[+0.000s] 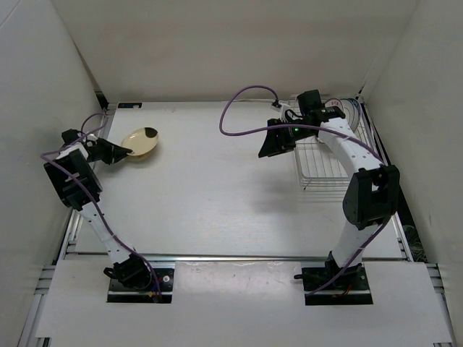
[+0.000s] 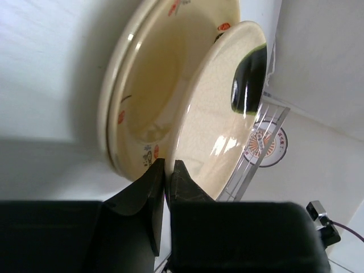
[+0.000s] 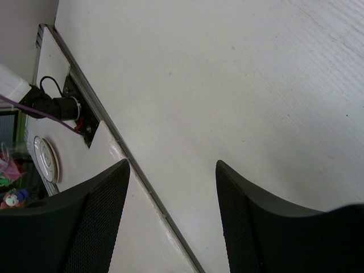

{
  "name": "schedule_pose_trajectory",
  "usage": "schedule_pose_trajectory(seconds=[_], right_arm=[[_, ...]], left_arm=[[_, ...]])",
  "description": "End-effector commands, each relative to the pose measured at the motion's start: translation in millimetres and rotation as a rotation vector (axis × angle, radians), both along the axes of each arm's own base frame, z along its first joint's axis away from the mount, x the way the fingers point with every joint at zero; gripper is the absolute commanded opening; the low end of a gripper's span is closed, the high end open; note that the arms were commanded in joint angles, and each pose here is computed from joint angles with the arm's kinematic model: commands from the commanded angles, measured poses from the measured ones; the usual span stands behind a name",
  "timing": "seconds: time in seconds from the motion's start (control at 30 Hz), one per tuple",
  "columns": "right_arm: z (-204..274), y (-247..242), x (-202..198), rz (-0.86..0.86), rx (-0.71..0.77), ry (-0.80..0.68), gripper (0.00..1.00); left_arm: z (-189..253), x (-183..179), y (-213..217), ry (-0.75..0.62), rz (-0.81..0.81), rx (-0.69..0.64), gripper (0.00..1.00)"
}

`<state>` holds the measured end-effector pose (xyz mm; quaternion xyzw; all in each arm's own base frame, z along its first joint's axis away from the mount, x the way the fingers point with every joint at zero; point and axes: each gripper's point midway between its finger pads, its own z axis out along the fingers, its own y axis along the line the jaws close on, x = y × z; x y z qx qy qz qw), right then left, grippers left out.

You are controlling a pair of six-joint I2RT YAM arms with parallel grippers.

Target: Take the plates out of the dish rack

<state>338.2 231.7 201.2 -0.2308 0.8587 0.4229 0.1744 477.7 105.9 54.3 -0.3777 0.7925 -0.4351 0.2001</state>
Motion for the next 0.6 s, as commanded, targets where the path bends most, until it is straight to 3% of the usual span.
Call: schedule_pose_trajectory(seconds=[0.0,0.27,0.33,0.57], right_arm=[[16.9,-1.6,-3.4,0.012,0.017,-0.058,0.66],[15.9,-2.5,-2.4,0.008,0.010,-0.060,0.66],[15.9,-2.5,-2.4,0.008,0.010,-0.060,0.66],[14.6,-3.6,-1.3,0.009,0.001,-0.070,0.66]], left_arm=[[10.5,1.3,13.0,-0.044,0.013,0.016,0.11],[4.5,-1.2,27.0,-0.040,0.036,0.017,0.11],[1.5,-1.9,25.7,-0.043,0.026,0.010,0.21],[14.2,0.4,26.8,-0.083,0.011,0.034,0.39]])
